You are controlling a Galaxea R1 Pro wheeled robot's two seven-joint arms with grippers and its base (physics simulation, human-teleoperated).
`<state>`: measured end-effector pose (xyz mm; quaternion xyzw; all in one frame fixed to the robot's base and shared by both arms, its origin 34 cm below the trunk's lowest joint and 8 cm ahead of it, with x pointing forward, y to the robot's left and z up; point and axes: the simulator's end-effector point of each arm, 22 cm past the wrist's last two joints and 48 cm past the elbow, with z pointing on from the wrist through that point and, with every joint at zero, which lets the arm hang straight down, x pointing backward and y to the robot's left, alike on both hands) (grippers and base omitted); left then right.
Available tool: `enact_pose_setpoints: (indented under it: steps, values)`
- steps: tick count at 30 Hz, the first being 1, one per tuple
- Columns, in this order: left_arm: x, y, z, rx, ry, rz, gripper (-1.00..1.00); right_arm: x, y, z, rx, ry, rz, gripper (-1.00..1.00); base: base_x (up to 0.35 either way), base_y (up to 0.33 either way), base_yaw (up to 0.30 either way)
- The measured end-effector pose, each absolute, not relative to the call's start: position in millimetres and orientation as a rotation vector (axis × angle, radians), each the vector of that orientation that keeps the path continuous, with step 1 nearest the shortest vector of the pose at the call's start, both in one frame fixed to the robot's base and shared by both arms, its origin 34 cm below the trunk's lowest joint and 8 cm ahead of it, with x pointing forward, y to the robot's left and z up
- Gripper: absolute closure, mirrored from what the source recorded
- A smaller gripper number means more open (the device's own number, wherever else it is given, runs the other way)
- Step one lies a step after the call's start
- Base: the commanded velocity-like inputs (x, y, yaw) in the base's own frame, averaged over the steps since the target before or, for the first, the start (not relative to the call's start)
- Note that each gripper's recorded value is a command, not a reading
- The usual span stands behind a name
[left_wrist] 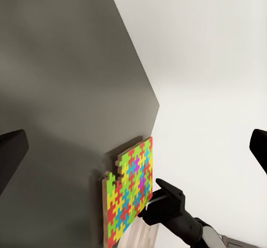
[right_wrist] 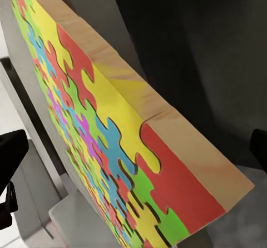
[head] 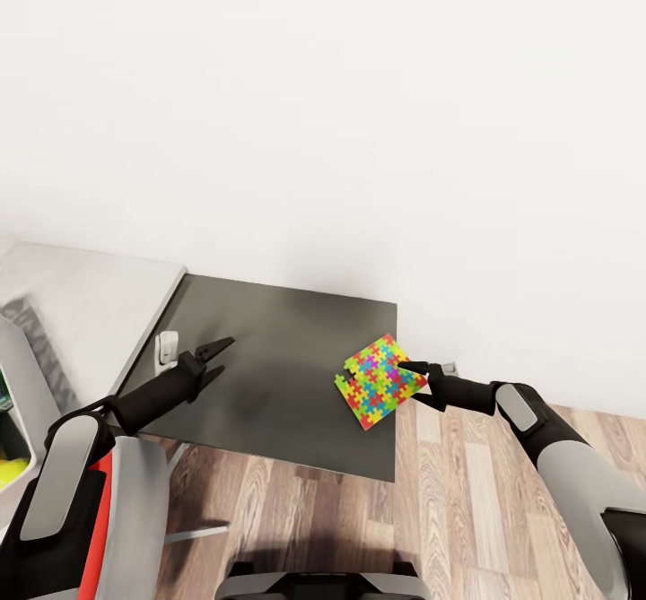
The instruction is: Put all the toys in the child's room - the three board games (two on the bed and one on the table), the two jigsaw puzzles on the table, and the tennis ball on the table - inside the toy box on the table in the child's room.
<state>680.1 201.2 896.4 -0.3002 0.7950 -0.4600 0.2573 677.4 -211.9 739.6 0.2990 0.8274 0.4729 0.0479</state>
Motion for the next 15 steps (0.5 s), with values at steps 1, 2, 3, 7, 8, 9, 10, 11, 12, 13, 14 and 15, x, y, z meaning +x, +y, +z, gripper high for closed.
enact_pose_setpoints:
  steps: [1, 2, 3, 7, 8, 9, 10, 11, 12, 13, 14, 15]
  values:
    - [680.1, 201.2, 896.4, -0.814, 2.157, -1.248, -1.00, 677.3, -212.0, 739.5, 0.912, 2.523, 1.442, -1.00, 0.000, 0.000, 0.003]
    - [680.1, 201.2, 896.4, -0.814, 2.156, -1.248, -1.00, 677.2, -212.0, 739.4, 0.912, 2.524, 1.442, -1.00, 0.000, 0.000, 0.002]
    - [680.1, 201.2, 896.4, -0.814, 2.156, -1.248, -1.00, 677.2, -212.1, 739.4, 0.912, 2.524, 1.441, -1.00, 0.000, 0.000, 0.002]
    - [680.1, 201.2, 896.4, -0.814, 2.156, -1.248, -1.00, 677.3, -212.1, 739.5, 0.912, 2.524, 1.442, -1.00, 0.000, 0.000, 0.001]
    - [680.1, 201.2, 896.4, -0.814, 2.156, -1.248, -1.00, 677.3, -212.1, 739.5, 0.912, 2.523, 1.442, -1.00, 0.000, 0.000, 0.000]
    - [680.1, 201.2, 896.4, -0.814, 2.156, -1.248, -1.00, 677.3, -212.1, 739.5, 0.912, 2.523, 1.442, 1.00, 0.000, 0.000, 0.000]
    - [680.1, 201.2, 896.4, -0.814, 2.156, -1.248, -1.00, 677.2, -212.1, 739.5, 0.912, 2.523, 1.442, 1.00, 0.000, 0.000, 0.000]
    - [680.1, 201.3, 896.4, -0.815, 2.156, -1.248, -1.00, 677.0, -212.1, 739.3, 0.912, 2.523, 1.442, 1.00, 0.000, 0.000, 0.000]
    - [680.0, 201.3, 896.4, -0.814, 2.156, -1.248, -1.00, 677.9, -211.8, 740.7, 0.918, 2.515, 1.449, 1.00, 0.000, 0.000, 0.000]
    - [680.0, 201.3, 896.5, -0.814, 2.156, -1.248, -1.00, 678.9, -211.1, 742.1, 0.919, 2.509, 1.456, 1.00, 0.000, 0.000, 0.000]
    - [680.0, 201.3, 896.4, -0.814, 2.156, -1.247, -1.00, 679.9, -211.0, 742.9, 0.916, 2.507, 1.456, 1.00, 0.000, 0.000, 0.000]
    - [680.0, 201.3, 896.2, -0.815, 2.157, -1.247, -1.00, 680.5, -211.0, 743.4, 0.907, 2.508, 1.453, 1.00, 0.000, 0.000, 0.000]
